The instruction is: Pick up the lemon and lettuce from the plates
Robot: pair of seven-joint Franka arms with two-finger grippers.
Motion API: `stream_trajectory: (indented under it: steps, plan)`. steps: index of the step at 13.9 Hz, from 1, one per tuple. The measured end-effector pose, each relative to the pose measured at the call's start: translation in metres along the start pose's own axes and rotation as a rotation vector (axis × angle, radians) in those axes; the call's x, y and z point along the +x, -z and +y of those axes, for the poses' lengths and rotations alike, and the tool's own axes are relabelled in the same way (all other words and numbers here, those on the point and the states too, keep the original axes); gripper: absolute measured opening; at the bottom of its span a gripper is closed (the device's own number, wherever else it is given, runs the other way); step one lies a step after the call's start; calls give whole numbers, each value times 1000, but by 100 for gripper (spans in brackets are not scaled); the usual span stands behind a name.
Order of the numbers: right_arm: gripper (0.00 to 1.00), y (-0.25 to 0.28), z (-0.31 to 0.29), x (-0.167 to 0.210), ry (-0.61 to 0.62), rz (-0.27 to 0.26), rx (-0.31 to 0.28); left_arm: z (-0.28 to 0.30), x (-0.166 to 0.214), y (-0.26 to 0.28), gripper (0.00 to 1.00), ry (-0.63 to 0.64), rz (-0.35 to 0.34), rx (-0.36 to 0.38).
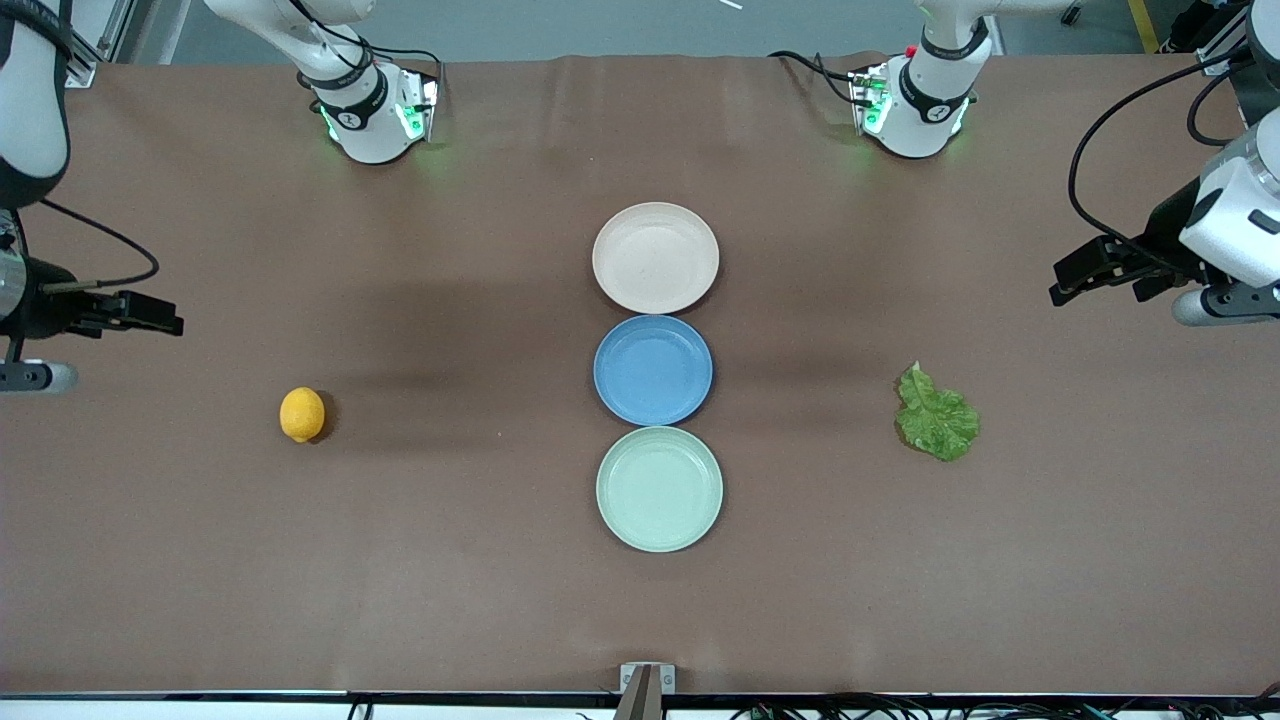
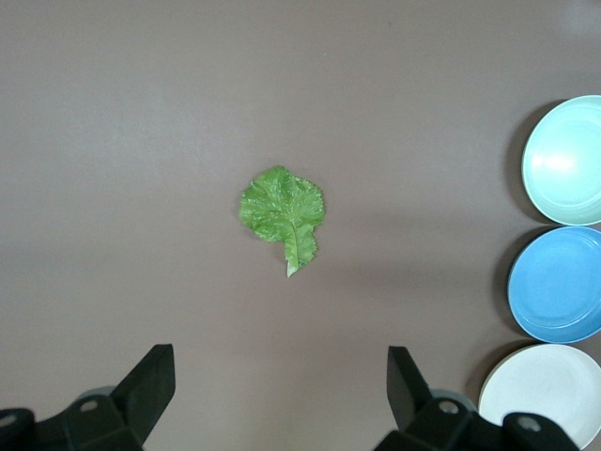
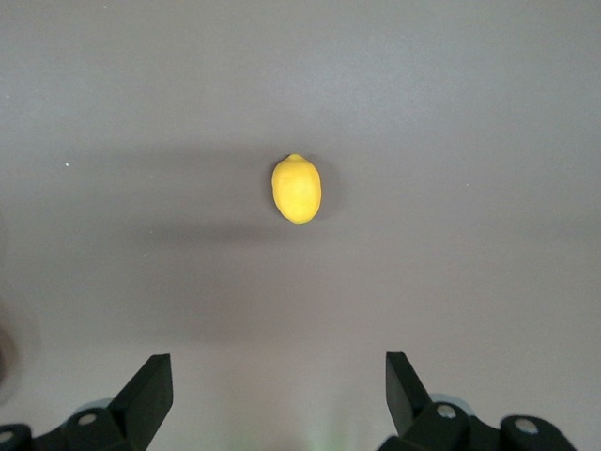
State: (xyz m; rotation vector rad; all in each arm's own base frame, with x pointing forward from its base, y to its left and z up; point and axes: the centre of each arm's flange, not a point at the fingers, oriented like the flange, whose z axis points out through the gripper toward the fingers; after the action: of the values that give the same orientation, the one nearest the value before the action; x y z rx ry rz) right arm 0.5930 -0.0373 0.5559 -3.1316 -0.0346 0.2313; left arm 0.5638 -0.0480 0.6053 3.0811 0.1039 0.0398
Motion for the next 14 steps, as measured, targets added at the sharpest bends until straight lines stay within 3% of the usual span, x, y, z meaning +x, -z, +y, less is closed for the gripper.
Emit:
stream_trajectory:
  steps: [6,14]
  plan:
    - [100,15,-18,-57,28,69,1,0,-2,13,100,-1,33,-4]
    - [100,33,-17,-77,27,106,1,-1,-2,14,100,1,38,-5]
